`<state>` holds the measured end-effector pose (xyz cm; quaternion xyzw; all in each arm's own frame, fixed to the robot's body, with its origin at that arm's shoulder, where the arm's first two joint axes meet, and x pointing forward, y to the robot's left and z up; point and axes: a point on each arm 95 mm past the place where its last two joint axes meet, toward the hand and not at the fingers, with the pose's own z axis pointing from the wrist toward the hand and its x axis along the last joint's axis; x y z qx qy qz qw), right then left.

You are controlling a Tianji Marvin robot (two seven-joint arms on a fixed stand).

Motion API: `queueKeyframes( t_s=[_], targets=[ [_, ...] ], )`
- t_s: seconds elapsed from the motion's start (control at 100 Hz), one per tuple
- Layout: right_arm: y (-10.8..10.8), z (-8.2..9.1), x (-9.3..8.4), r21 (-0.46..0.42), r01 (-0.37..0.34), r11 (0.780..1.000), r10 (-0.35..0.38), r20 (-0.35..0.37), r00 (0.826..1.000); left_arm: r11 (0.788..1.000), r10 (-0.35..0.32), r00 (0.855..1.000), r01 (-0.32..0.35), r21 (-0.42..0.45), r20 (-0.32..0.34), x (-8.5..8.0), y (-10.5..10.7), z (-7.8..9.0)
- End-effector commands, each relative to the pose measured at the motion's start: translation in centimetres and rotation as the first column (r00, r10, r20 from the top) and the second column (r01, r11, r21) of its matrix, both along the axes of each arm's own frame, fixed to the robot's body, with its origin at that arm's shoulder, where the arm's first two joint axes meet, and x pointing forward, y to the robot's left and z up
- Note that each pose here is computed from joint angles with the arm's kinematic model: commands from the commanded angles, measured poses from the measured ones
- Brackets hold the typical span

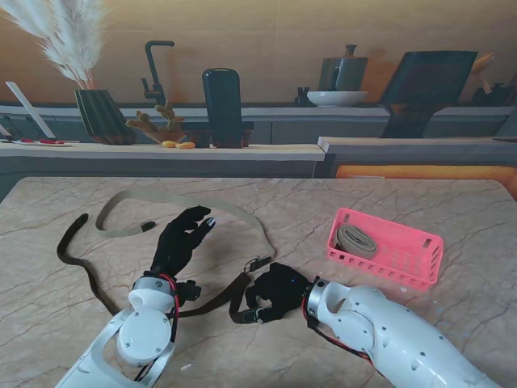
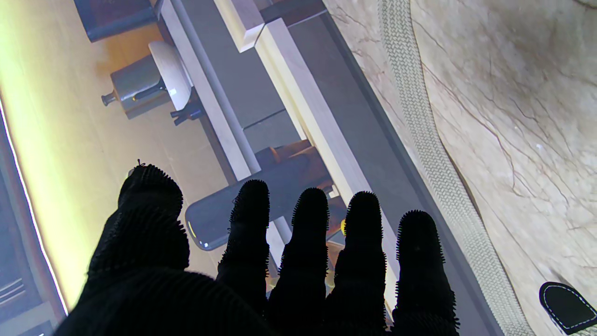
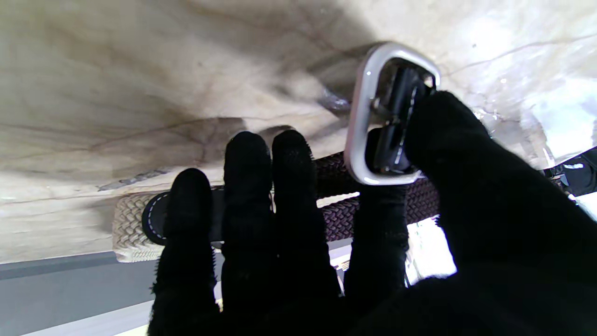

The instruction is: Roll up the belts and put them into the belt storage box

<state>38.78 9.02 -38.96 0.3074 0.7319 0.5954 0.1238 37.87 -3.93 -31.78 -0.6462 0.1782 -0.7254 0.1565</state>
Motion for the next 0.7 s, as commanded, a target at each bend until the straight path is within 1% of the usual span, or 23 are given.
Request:
queueKeyframes(
  t_s=[0.0, 0.13, 0.18, 0.26, 0.36, 0.44, 0.58, 0.69],
  targets=[
    [0.3, -0.3, -0.1, -0.02, -0.01, 1.0, 0.009, -0.018, 1.0, 1.0, -0.001, 1.0, 0.001, -0.014, 0.0, -0.3, -0.2, 0.0],
    [0.4, -0.5, 0.2, -0.026, -0.003, 1.0, 0.003, -0.023, 1.0, 1.0, 0.002, 1.0, -0.002, -0.017, 0.0, -0.3, -0.2, 0.1],
    [0.3, -0.4, 0.3, -0.023, 0.008, 1.0, -0.008, -0.007, 1.0, 1.0, 0.002, 1.0, -0.002, -0.018, 0.0, -0.3, -0.2, 0.1],
    [-0.1, 0.0, 0.5, -0.03, 0.024, 0.999, -0.022, 0.038, 0.999, 1.0, 0.002, 1.0, -0.002, -0.019, 0.0, -0.3, -0.2, 0.1],
    [-0.8, 1.0, 0.8, -0.027, 0.049, 0.998, -0.046, 0.101, 0.994, 1.0, 0.001, 1.0, -0.001, -0.016, 0.0, -0.3, -0.1, 0.0],
    [-1.3, 2.1, 1.1, -0.021, 0.059, 0.998, -0.054, 0.161, 0.985, 1.0, -0.003, 1.0, 0.003, -0.015, -0.006, -0.2, -0.1, 0.0],
    [-2.1, 4.0, 1.6, -0.022, 0.049, 0.999, -0.042, 0.246, 0.968, 1.0, -0.014, 0.999, 0.014, -0.006, -0.033, -0.1, -0.2, -0.1],
    [-2.7, 5.3, 2.0, -0.027, 0.027, 0.999, -0.017, 0.297, 0.955, 0.999, -0.03, 0.997, 0.032, 0.027, -0.073, 0.1, -0.1, -0.3]
  ],
)
